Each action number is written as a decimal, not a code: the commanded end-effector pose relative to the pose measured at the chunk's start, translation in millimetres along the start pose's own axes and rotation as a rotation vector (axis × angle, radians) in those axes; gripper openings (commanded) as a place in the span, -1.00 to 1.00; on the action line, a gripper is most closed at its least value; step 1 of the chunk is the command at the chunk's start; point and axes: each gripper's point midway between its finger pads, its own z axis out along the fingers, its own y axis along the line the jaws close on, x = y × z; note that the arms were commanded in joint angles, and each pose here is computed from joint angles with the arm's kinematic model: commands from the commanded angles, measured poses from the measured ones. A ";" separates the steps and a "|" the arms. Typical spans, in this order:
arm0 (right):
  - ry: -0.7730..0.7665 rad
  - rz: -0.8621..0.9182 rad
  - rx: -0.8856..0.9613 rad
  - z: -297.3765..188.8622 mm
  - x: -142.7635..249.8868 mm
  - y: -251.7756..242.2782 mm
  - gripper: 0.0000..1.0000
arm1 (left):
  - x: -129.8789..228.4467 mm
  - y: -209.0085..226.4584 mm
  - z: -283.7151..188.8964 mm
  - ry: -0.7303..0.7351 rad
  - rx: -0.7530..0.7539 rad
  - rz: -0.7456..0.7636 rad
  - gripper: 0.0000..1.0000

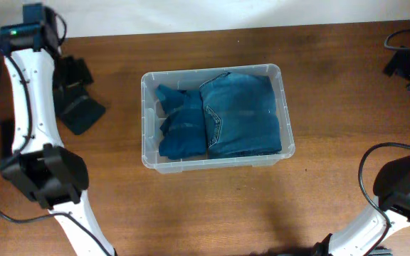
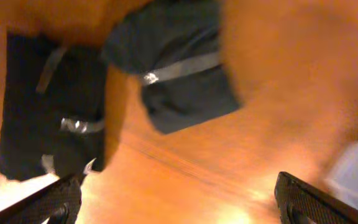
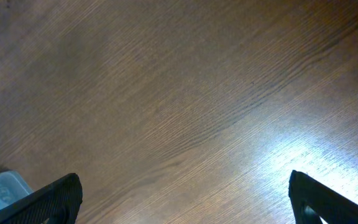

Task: Pack container
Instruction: 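Move the left gripper back and grasp the black garment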

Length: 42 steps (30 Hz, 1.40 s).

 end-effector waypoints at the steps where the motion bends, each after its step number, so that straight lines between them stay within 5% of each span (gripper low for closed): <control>1: -0.020 0.003 -0.005 -5.5 -3.9 1.5 0.97 | 10.2 40.6 26.2 0.112 -0.030 0.016 0.98; 14: -0.020 0.003 -0.005 -5.5 -3.9 1.5 0.97 | 16.7 152.0 48.2 0.165 -0.062 -0.107 0.98; 29: -0.020 0.003 -0.005 -5.5 -3.9 1.5 0.97 | 38.4 132.5 158.8 0.380 0.029 0.003 0.91; 30: -0.019 0.003 -0.005 -5.5 -3.8 1.5 0.97 | 40.5 131.0 163.7 0.391 0.035 0.003 0.80; 34: -0.020 0.003 -0.005 -5.5 -3.9 1.5 0.97 | 44.8 126.5 173.5 0.415 0.053 -0.001 -0.32; 37: -0.019 0.003 -0.005 -5.5 -3.8 1.5 0.97 | 44.7 126.2 173.2 0.415 0.047 -0.027 -0.93; 42: -0.020 0.003 -0.005 -5.5 -3.9 1.5 0.97 | 39.3 121.9 152.8 0.409 0.077 -0.080 -0.98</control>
